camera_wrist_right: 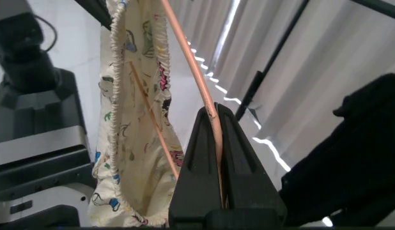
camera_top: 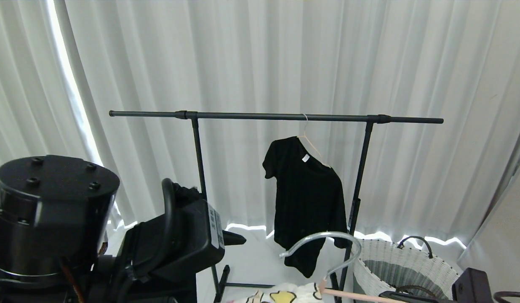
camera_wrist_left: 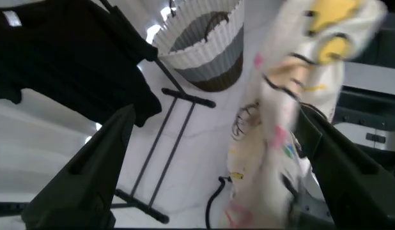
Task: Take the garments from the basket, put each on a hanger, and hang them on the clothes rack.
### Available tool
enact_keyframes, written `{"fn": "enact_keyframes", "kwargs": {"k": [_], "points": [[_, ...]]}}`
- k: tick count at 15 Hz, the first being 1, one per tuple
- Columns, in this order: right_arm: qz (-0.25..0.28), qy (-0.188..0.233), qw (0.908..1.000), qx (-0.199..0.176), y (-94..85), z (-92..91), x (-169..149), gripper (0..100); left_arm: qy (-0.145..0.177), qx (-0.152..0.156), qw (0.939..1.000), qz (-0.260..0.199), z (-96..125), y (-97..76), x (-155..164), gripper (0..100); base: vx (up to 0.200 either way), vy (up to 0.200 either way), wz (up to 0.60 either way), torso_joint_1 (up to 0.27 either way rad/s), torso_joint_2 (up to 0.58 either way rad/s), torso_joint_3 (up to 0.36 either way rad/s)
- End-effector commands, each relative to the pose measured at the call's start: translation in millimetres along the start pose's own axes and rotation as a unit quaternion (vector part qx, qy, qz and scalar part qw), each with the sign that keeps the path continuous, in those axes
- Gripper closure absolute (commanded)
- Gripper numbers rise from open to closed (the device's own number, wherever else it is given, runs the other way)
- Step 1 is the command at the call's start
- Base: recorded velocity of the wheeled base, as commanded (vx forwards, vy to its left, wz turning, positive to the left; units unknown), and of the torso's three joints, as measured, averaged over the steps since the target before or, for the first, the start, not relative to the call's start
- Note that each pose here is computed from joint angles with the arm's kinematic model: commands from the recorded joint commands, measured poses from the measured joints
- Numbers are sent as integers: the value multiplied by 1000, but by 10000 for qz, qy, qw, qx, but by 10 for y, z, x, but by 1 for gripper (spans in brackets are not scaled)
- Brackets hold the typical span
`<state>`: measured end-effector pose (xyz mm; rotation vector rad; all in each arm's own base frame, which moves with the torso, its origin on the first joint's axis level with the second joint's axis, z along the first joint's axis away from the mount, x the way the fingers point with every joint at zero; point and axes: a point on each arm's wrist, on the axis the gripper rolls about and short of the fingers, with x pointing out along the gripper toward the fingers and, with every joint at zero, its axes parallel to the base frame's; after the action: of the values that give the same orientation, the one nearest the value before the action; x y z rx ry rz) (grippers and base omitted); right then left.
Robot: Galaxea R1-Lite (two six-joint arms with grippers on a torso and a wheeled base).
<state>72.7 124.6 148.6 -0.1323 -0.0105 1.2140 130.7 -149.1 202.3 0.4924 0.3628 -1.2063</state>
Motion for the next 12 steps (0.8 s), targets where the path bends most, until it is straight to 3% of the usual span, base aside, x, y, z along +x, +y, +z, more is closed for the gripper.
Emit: {"fn": "enact_keyframes", "kwargs": {"k": [1,2,3,11,12], "points": [[94,-46,9999,-31,25,19,9,100,131,-41,9999,-91,-38,-6,70,0,0,0,0,0,0,0],[92,-61,9999,-34,22,29,17,100,155,-58,9998,-109,-51,-10,77,0,0,0,0,0,0,0],[91,-69,9999,-35,22,33,19,100,162,-61,9998,-112,-53,-9,81,100,0,0,0,0,0,0],[79,-38,9998,-168,22,21,20,100,154,-15,9997,-168,-41,-39,90,100,0,0,0,0,0,0],[82,-16,9997,-209,25,8,10,0,157,-15,9997,-161,-41,-39,90,100,0,0,0,0,0,0]]}}
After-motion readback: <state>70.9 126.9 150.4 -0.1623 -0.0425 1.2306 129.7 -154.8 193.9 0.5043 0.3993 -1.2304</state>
